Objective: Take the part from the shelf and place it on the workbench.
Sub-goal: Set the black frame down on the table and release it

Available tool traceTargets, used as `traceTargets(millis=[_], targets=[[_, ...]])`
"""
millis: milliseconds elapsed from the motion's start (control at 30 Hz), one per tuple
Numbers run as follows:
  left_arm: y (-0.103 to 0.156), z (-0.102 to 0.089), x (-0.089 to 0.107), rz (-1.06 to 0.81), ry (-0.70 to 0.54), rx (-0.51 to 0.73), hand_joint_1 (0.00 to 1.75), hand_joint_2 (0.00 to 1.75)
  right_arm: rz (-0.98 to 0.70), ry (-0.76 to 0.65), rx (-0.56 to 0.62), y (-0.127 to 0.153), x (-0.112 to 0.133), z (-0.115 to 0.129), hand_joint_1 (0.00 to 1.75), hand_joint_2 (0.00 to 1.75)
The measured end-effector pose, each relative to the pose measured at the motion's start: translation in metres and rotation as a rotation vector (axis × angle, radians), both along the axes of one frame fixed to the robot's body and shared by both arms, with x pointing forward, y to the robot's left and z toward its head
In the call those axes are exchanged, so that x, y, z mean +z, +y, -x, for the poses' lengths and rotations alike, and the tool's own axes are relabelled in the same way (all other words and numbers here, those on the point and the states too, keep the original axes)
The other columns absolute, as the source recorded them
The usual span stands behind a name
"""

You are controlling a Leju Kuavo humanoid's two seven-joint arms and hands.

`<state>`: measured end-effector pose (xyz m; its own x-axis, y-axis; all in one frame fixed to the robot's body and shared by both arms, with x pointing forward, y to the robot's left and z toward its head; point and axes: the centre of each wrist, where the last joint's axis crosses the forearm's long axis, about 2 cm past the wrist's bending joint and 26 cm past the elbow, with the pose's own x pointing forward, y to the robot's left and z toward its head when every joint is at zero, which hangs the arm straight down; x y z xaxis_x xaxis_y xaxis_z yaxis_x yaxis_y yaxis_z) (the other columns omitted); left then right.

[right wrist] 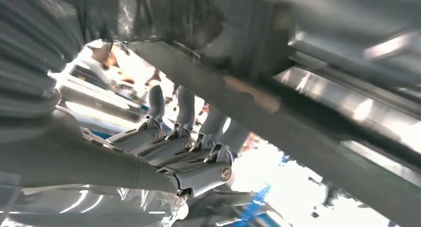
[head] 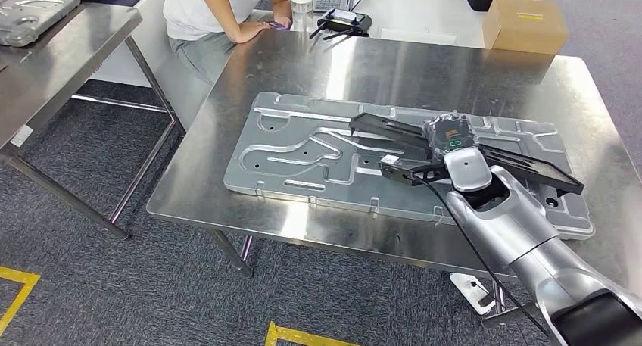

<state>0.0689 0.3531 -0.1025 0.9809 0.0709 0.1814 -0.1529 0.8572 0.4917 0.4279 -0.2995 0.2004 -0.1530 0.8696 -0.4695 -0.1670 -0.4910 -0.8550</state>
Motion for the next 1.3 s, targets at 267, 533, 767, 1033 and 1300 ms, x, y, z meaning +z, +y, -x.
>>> traceTargets(millis=[267, 533, 767, 1033, 1300], targets=[[0.0, -0.001, 0.0, 0.015, 0.037, 0.018, 0.0, 0.0, -0.023, 0.018, 0.092, 0.036, -0.012, 0.002, 0.0, 0.0], [0.001, 0.0, 0.0, 0.006, 0.059, 0.025, 0.0, 0.0, -0.065, -0.011, 0.128, 0.055, -0.008, 0.001, 0.0, 0.0], [0.001, -0.001, 0.0, -0.003, 0.074, 0.03, 0.0, 0.0, -0.117, -0.074, 0.156, 0.068, 0.002, 0.005, 0.0, 0.0], [0.0, -0.001, 0.0, -0.01, 0.097, 0.044, 0.0, 0.0, -0.261, -0.153, 0.233, 0.099, 0.026, 0.021, 0.0, 0.0], [-0.004, 0.002, -0.001, -0.005, 0.112, 0.049, 0.0, 0.44, -0.388, -0.233, 0.299, 0.119, 0.056, 0.043, 0.0, 1.75]])
